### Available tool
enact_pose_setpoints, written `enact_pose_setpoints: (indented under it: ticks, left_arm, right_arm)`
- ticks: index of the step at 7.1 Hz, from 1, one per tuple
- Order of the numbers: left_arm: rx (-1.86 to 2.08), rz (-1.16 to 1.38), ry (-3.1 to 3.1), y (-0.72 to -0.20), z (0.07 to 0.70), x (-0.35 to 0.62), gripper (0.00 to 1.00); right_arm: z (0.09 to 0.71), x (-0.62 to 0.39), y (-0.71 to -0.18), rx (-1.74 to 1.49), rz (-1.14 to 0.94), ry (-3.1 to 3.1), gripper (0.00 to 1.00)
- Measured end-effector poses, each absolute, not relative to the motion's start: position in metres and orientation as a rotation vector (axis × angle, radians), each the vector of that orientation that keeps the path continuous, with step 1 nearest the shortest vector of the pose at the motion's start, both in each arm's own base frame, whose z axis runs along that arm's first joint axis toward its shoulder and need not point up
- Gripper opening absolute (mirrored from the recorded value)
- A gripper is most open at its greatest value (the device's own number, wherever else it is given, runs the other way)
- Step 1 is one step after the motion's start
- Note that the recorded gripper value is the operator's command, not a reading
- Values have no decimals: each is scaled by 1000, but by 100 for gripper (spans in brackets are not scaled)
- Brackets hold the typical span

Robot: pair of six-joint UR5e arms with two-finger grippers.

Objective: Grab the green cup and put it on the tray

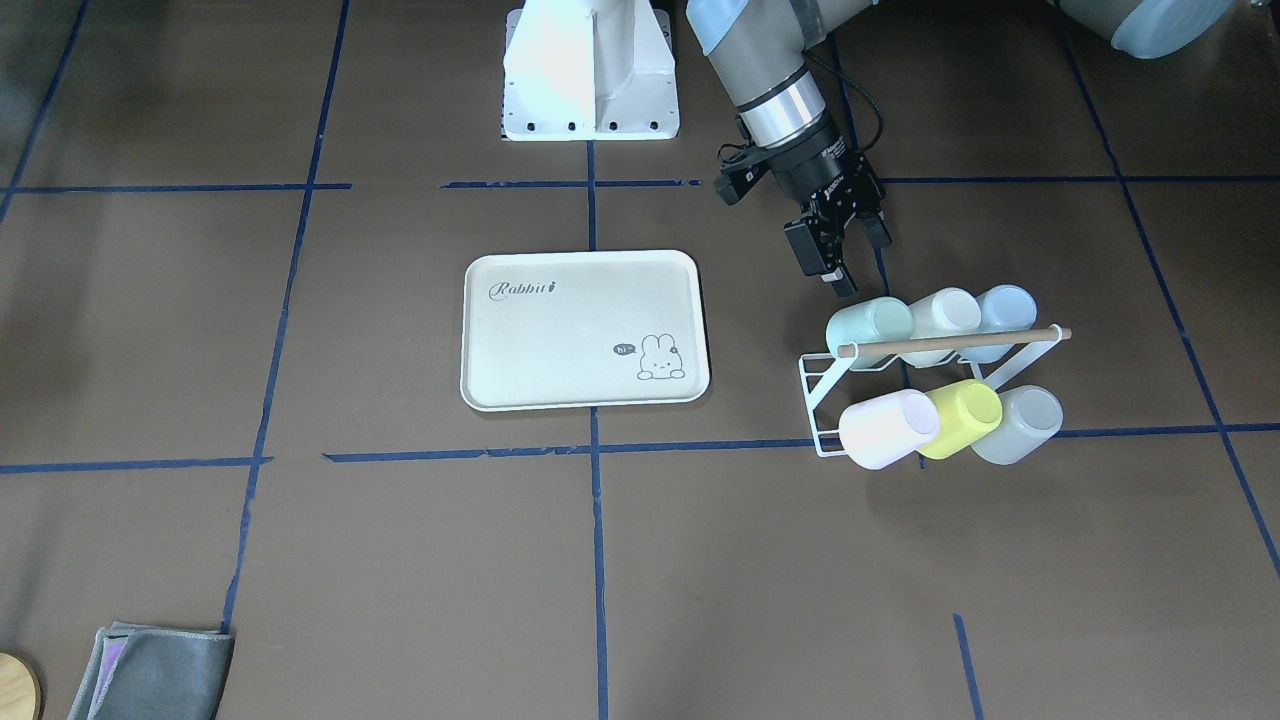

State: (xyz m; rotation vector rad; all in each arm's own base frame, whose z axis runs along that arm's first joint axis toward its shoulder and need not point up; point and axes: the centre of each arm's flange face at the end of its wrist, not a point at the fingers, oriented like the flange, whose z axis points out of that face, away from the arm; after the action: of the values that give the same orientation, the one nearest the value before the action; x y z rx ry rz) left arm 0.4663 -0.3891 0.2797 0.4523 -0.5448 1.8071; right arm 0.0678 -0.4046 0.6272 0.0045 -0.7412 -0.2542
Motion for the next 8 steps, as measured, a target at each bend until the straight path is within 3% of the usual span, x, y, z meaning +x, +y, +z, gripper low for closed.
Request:
enact_pose_setpoints:
  ticks: [8]
  left_arm:
    - [450,1776,-582,-419,326,500,100]
  right_arm:
    - [628,68,-404,3,-254,-741,100]
